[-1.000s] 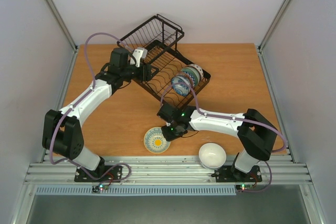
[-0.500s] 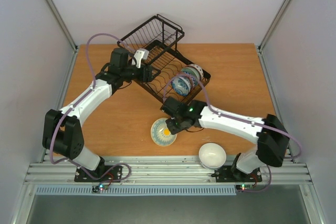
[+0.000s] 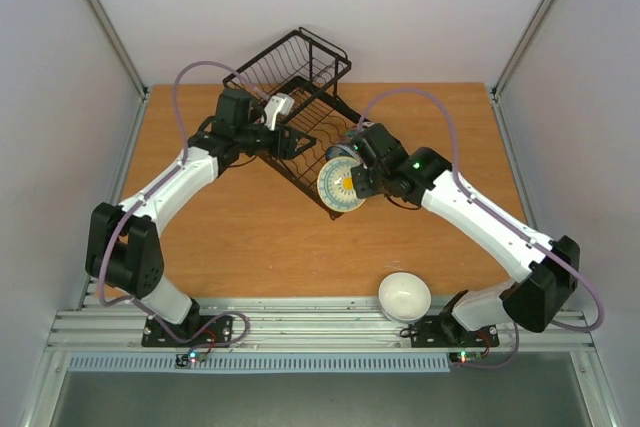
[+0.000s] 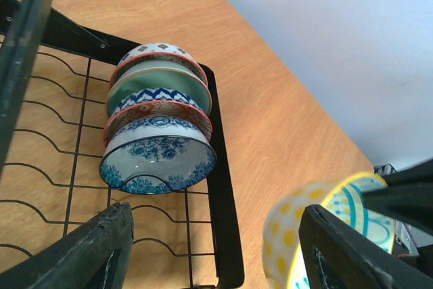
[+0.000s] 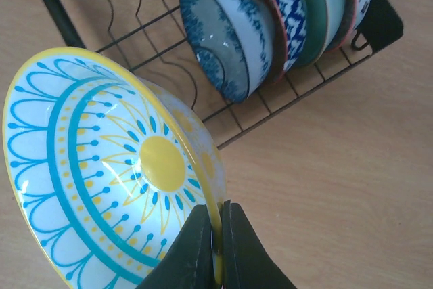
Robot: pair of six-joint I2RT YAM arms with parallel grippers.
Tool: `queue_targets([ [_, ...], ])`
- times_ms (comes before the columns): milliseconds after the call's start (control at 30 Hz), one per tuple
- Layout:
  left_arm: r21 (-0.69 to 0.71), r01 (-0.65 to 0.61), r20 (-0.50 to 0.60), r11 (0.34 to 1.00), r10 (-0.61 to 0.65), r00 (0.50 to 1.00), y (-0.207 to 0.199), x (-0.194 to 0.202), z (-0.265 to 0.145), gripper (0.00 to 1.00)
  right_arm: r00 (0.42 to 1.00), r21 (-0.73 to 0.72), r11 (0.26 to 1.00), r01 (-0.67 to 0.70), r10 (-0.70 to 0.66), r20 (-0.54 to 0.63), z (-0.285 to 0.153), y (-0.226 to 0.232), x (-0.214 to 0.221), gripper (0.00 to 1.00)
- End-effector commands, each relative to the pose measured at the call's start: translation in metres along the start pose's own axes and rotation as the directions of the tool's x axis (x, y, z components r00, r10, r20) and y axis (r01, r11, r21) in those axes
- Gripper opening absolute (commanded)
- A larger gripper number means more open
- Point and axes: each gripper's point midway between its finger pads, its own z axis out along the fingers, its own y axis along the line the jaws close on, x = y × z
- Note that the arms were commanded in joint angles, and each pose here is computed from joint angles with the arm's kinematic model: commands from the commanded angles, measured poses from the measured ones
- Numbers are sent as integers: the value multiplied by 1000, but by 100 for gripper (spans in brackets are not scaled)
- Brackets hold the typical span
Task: Load the bowls into the dish rack
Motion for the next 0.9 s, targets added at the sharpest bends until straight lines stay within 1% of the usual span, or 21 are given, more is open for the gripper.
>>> queue_targets([
  [0,38,-28,-7,999,28,1000,-7,-4,6,69,998,7,1000,-5,5,59,3,-8,-34,1],
  [267,29,-33,-15,999,34,999,-6,-2,8,69,994,34,999,-17,14,105,15,-15,-81,1],
  [433,22,-35,-18,999,35,999,-4,-1,9,69,984,11,1000,-20,18,177,1,-11,-104,1],
  [500,23,-33,-21,999,33,999,-4,0,11,66,979,1,1000,-22,22,203,-3,-10,-112,1],
  [567,23,-32,-23,999,33,999,-4,0,11,59,974,-12,1000,-27,29,226,-8,-8,-118,1],
  [633,24,-35,-26,999,36,999,-4,0,12,41,968,-38,999,-28,37,248,-13,-4,-124,1],
  [733,22,-38,-28,999,39,999,-5,0,11,19,967,-65,998,-24,39,252,-12,1,-127,1],
  [767,20,-38,-29,999,39,999,-5,0,11,15,968,-69,997,-22,39,248,-11,3,-127,1],
  [800,20,-38,-30,999,39,999,-5,0,11,14,969,-73,997,-20,38,244,-10,3,-126,1],
  [833,16,-37,-31,999,37,999,-4,0,11,15,970,-78,997,-19,37,240,-9,5,-125,1],
  [867,15,-38,-30,999,38,999,-4,0,11,18,971,-85,996,-18,38,236,-7,6,-125,1],
])
